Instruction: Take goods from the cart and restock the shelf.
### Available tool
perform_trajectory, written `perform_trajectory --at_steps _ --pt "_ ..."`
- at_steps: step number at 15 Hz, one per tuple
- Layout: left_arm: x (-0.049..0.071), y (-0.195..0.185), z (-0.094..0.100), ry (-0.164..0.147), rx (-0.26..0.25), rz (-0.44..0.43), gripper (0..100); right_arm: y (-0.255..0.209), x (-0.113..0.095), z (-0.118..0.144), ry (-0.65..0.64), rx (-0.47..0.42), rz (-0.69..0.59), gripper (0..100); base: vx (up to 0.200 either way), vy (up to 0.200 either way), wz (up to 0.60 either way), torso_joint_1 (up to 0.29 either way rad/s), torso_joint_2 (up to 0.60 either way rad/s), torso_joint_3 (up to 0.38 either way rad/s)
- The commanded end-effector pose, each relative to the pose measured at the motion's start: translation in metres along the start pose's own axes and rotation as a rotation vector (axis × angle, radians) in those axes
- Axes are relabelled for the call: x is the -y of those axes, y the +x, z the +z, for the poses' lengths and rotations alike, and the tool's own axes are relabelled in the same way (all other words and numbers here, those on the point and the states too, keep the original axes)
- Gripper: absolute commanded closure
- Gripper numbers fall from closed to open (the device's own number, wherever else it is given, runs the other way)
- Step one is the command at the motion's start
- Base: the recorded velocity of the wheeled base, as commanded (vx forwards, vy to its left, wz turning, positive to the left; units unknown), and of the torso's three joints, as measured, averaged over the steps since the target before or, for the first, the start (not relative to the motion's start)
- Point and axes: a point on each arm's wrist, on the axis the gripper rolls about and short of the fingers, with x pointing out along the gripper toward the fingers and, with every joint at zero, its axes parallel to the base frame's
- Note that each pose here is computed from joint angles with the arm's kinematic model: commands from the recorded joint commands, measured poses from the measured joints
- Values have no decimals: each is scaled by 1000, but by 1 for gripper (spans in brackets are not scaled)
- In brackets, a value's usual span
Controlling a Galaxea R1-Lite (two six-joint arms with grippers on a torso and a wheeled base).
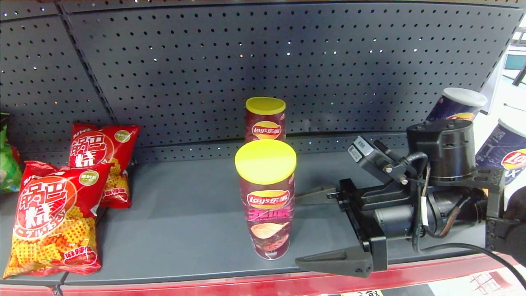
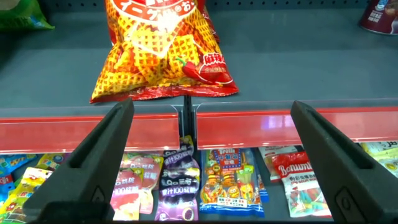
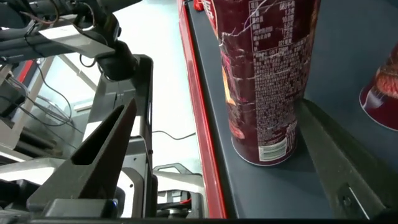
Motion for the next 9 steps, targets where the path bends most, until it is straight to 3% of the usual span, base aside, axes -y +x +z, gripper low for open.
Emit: perform_trajectory --at_steps 1,9 --pt "0 0 0 0 2 0 0 -1 0 -2 5 -3 -3 0 0 0 0 0 0 0" --pt "0 0 0 0 -1 0 0 -25 11 -12 43 -3 -95 0 0 0 0 0 0 0"
